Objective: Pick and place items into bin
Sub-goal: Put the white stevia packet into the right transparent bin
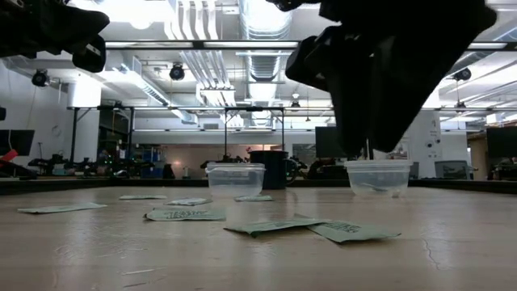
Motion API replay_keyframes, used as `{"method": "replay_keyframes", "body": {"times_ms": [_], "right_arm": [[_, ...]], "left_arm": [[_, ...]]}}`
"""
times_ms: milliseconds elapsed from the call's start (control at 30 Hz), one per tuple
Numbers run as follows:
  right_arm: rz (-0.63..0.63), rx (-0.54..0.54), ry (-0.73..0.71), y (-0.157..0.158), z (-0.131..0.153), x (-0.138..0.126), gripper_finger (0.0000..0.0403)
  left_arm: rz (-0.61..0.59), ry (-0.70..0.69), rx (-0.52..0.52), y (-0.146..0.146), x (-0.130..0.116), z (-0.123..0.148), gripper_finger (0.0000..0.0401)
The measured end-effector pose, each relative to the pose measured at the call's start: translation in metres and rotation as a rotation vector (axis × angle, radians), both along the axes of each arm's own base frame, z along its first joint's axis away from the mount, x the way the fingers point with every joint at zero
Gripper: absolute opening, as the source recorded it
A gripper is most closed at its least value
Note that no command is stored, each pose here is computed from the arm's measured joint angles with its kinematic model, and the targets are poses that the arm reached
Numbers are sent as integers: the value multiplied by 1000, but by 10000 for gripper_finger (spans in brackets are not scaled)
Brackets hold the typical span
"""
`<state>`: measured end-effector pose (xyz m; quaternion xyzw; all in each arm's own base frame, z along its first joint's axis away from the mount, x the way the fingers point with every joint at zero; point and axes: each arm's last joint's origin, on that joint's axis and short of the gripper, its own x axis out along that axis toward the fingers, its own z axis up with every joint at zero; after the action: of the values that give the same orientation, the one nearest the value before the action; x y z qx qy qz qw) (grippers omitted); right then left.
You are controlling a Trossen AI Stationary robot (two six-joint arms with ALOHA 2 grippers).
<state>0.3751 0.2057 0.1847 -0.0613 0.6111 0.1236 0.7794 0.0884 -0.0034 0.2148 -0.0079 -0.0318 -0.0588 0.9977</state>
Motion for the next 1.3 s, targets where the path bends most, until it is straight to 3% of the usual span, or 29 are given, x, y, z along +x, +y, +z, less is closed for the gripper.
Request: {"method": "replay_keyframes", "body": {"times_ms": [233,733,1300], "right_arm": [[40,-1,-6,5,-3,-3,123],[-62,20,-7,-4,-2,3,123],[-71,18,-5,-9,-2,5,123]], "left_arm": [[0,0,0,0,0,0,0],[0,0,0,0,0,0,0],[1,0,0,0,0,0,0]]}}
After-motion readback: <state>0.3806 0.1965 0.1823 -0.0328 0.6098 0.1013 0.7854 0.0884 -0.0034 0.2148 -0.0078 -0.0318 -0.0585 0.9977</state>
